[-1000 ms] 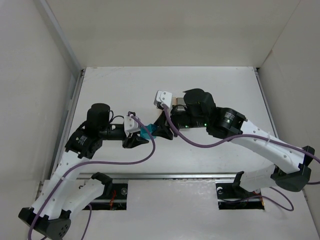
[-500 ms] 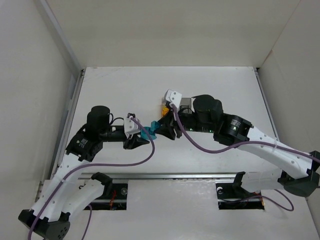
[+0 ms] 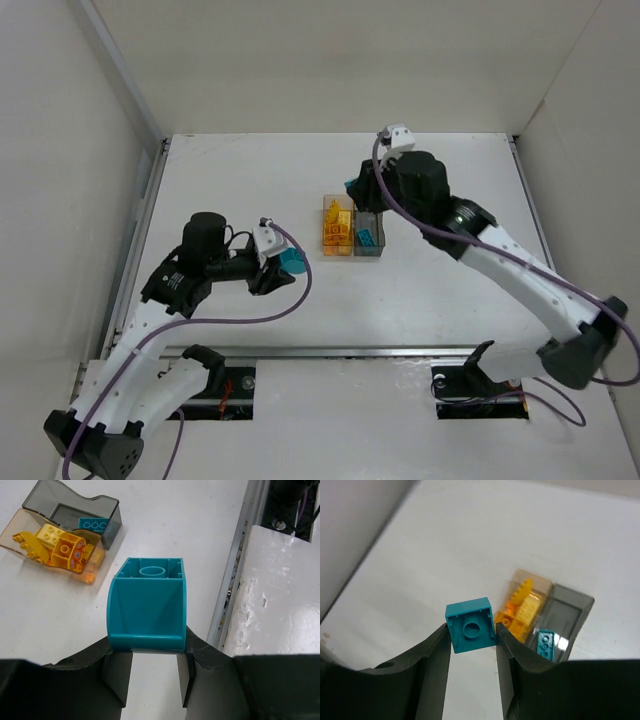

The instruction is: Sort the legos into containers by color

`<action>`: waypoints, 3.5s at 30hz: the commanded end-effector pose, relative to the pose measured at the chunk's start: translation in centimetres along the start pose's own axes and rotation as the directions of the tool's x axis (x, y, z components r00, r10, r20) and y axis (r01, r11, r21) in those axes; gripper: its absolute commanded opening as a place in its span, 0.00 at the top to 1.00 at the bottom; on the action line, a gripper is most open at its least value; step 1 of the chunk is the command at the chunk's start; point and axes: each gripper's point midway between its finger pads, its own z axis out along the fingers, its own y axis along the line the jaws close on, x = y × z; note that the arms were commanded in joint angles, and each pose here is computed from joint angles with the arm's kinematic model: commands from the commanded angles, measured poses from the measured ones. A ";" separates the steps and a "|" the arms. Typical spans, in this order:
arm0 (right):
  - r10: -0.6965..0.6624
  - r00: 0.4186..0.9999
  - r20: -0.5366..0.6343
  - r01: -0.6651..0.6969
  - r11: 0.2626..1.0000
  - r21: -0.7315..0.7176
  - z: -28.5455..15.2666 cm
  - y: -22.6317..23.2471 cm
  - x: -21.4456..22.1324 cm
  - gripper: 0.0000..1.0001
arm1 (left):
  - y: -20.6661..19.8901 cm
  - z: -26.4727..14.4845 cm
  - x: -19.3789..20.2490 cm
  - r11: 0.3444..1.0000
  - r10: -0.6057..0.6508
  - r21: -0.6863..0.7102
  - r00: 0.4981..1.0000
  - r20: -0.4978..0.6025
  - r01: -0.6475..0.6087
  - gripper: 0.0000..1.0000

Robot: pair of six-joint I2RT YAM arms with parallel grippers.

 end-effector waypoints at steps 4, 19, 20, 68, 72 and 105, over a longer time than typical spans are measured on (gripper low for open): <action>0.308 0.909 -0.281 -0.226 0.930 0.289 8.1 -10.5 10.0 1.00 | 0.4 0.4 -2.0 1.000 -0.021 0.014 0.998 0.061 0.020 1.00; 0.349 0.807 -0.476 -0.197 0.920 0.340 13.0 -14.3 17.7 0.73 | 1.4 0.9 -3.2 1.000 0.007 0.006 0.997 0.077 -0.008 1.00; 0.349 0.807 -0.476 -0.197 0.920 0.340 13.0 -14.3 17.7 0.68 | 1.5 0.9 -3.2 1.000 0.018 0.005 0.997 0.077 -0.018 1.00; -0.437 0.895 0.088 0.346 0.556 -0.756 -3.1 15.3 5.0 0.69 | -1.7 -0.3 -5.2 0.967 0.183 0.144 0.968 0.171 -0.208 1.00; -0.430 0.898 0.089 0.348 0.571 -0.743 -3.5 15.0 4.7 0.98 | -1.5 -0.3 -4.8 0.975 0.163 0.127 0.974 0.156 -0.184 1.00; 0.193 0.953 -0.234 -0.119 0.948 0.296 6.6 -12.9 9.0 1.00 | 5.1 0.5 -0.5 0.968 -0.068 -0.241 0.997 0.035 0.074 0.12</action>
